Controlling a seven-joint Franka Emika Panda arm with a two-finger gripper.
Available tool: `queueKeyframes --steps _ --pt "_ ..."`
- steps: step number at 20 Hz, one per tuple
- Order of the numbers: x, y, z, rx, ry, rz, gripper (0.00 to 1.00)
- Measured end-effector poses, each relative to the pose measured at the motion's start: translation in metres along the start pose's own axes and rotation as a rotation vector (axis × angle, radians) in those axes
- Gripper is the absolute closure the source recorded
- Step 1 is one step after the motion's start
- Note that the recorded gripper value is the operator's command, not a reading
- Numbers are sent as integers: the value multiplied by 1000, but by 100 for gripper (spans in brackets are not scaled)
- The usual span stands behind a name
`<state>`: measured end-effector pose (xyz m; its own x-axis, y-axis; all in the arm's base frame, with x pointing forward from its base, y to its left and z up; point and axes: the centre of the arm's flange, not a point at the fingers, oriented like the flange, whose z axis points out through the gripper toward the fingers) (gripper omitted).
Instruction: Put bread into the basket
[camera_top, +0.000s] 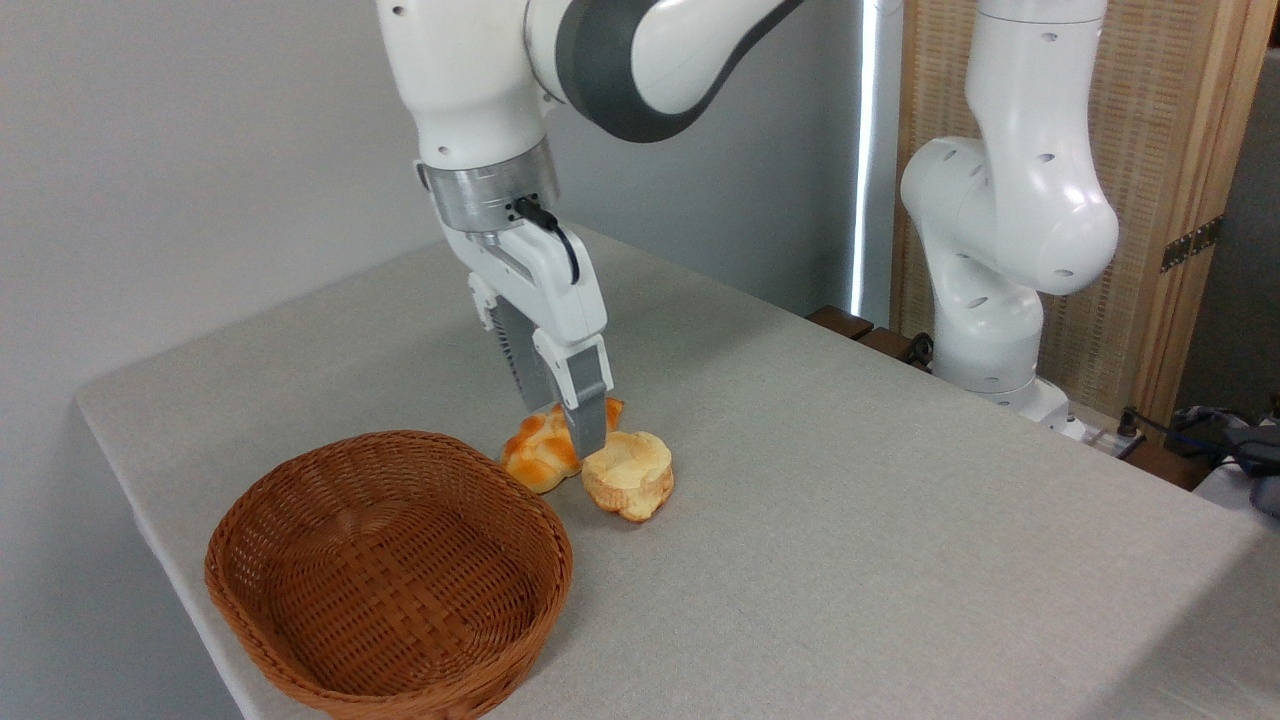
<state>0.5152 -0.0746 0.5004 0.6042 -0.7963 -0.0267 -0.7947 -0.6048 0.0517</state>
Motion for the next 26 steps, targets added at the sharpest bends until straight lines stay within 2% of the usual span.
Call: queueKeyframes --steps 6,8,11,16,26 --pt "-30 17 30 -50 -48 226 0" --pt "-37 17 41 -57 -78 285 0" --pt "-40 19 49 -71 -90 351 0" --pt "-38 24 61 -88 -104 373 0" --pt "-29 20 79 -72 -100 381 0"
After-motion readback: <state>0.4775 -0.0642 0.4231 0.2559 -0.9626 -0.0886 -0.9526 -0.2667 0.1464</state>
